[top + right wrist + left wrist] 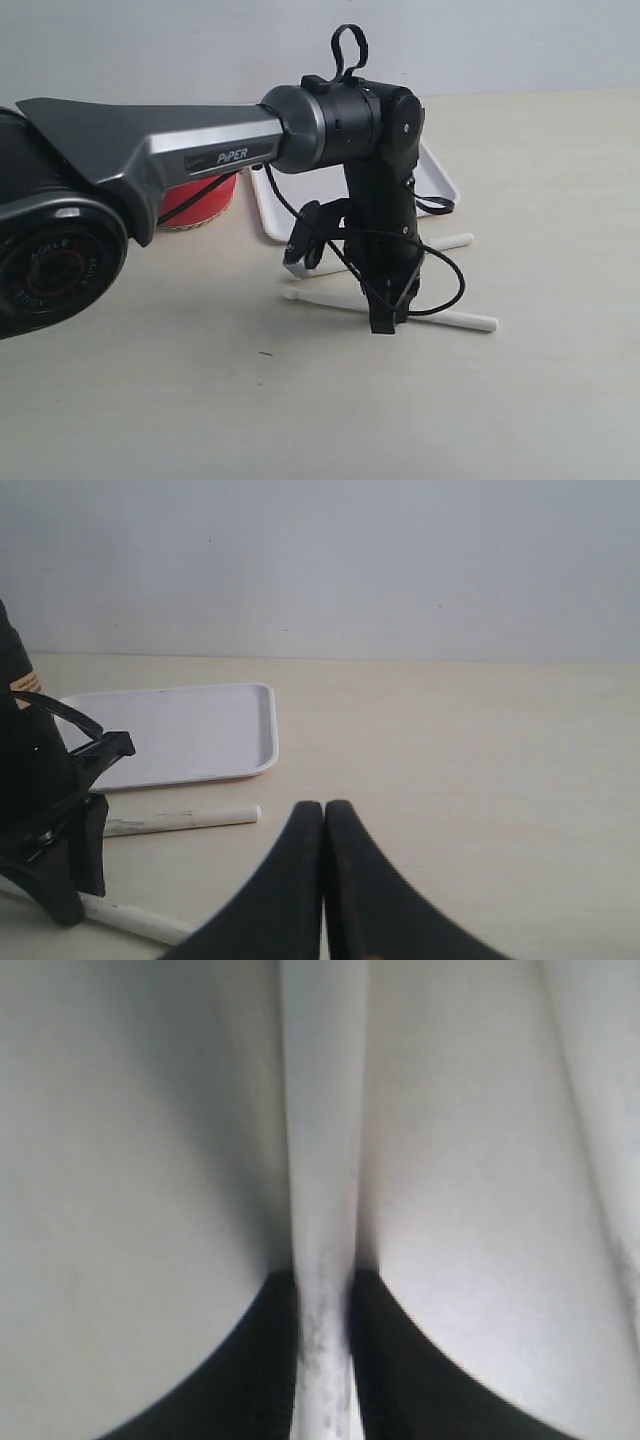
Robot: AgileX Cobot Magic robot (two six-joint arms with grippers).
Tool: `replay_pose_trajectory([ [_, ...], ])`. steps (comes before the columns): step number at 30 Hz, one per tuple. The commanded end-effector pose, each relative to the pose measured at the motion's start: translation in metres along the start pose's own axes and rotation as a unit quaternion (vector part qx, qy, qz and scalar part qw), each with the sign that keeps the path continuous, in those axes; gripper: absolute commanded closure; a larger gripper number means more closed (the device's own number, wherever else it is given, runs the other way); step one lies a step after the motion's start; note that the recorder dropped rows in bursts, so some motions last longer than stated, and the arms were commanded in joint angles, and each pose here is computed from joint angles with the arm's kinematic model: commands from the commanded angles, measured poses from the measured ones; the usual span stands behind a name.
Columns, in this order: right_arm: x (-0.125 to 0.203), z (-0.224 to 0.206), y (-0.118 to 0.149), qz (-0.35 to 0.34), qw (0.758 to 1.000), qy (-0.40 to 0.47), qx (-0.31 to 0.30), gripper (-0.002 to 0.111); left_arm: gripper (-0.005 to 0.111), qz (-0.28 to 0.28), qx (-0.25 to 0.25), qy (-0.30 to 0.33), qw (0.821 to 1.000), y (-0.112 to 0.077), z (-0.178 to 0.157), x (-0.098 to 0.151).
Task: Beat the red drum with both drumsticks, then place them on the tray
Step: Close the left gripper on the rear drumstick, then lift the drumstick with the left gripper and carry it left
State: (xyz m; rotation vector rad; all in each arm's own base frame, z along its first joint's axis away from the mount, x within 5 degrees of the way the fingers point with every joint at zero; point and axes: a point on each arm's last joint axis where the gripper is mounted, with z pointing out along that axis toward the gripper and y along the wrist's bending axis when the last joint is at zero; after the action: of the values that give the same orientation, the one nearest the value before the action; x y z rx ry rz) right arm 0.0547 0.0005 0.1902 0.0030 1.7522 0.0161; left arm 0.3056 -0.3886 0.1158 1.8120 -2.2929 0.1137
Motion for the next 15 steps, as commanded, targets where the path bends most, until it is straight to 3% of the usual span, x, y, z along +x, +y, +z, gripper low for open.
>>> replay_pose_trajectory([
  [1, 0.001, 0.000, 0.000, -0.003, 1.000, -0.002, 0.003, 0.108, 0.107, 0.009, -0.004, -0.015, 1.000, 0.008, -0.017, 0.003],
  [11, 0.001, 0.000, 0.000, -0.002, 1.000, -0.002, 0.003, 0.108, 0.107, 0.085, 0.109, -0.052, 0.989, 0.027, -0.090, 0.022],
  [15, 0.001, 0.000, 0.000, -0.003, 1.000, -0.002, 0.003, 0.108, 0.107, 0.176, 0.170, -0.105, 0.964, 0.036, -0.119, 0.027],
])
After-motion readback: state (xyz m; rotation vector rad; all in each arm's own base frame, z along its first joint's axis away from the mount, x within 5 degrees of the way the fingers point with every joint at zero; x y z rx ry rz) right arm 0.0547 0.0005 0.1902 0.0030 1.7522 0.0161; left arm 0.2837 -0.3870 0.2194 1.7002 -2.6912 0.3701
